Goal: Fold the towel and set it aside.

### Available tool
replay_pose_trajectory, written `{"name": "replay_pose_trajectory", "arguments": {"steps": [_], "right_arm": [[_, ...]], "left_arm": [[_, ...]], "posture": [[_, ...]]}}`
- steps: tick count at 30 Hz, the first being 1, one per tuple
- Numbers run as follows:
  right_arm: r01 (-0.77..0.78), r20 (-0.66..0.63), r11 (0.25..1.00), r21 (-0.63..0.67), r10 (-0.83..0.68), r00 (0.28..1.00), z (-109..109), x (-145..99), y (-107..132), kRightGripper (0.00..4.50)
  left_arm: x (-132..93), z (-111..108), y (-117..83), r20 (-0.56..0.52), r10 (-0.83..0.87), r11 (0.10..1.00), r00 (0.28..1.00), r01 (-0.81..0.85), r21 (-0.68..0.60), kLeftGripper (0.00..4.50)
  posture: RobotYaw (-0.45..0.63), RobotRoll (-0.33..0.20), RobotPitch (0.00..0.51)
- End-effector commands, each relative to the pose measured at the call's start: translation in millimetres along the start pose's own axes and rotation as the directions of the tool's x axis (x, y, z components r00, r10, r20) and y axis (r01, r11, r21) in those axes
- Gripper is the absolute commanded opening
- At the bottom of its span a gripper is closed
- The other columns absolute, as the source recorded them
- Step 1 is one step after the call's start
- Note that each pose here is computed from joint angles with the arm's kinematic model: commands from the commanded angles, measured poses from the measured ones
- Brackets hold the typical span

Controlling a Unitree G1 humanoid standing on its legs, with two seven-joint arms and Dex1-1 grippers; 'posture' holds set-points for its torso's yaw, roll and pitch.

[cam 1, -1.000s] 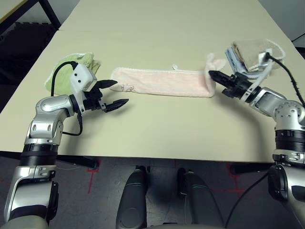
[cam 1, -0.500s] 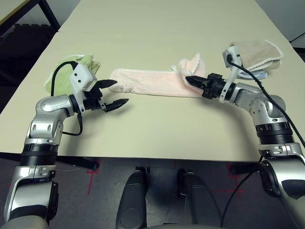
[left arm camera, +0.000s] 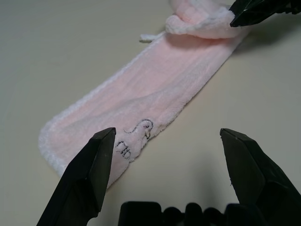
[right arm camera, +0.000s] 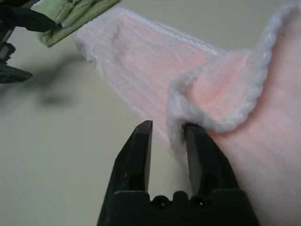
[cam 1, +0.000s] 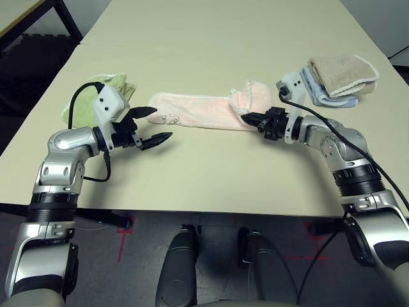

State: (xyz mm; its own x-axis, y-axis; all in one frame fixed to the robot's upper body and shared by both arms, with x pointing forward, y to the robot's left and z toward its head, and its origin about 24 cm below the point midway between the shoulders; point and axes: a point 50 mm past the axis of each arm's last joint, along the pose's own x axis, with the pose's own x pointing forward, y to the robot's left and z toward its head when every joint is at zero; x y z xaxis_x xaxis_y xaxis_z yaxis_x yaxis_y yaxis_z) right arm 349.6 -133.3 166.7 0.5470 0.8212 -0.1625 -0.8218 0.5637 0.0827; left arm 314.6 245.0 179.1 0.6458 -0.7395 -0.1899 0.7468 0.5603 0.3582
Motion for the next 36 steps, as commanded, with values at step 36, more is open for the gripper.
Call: {"name": "replay_pose_trajectory", "arguments": {"steps": [36], "right_arm": [[-0.197,-0.019,0.833,-0.517,0.219,0.976,-16.3,-64.8,-56.1,4.43]], "left_arm": [[10.3,-6.0,-0.1,-0.014,0.232,0.906,0.973,-0.221,-0.361,4.5]], "posture": [[0.1,0.0,0.179]]}}
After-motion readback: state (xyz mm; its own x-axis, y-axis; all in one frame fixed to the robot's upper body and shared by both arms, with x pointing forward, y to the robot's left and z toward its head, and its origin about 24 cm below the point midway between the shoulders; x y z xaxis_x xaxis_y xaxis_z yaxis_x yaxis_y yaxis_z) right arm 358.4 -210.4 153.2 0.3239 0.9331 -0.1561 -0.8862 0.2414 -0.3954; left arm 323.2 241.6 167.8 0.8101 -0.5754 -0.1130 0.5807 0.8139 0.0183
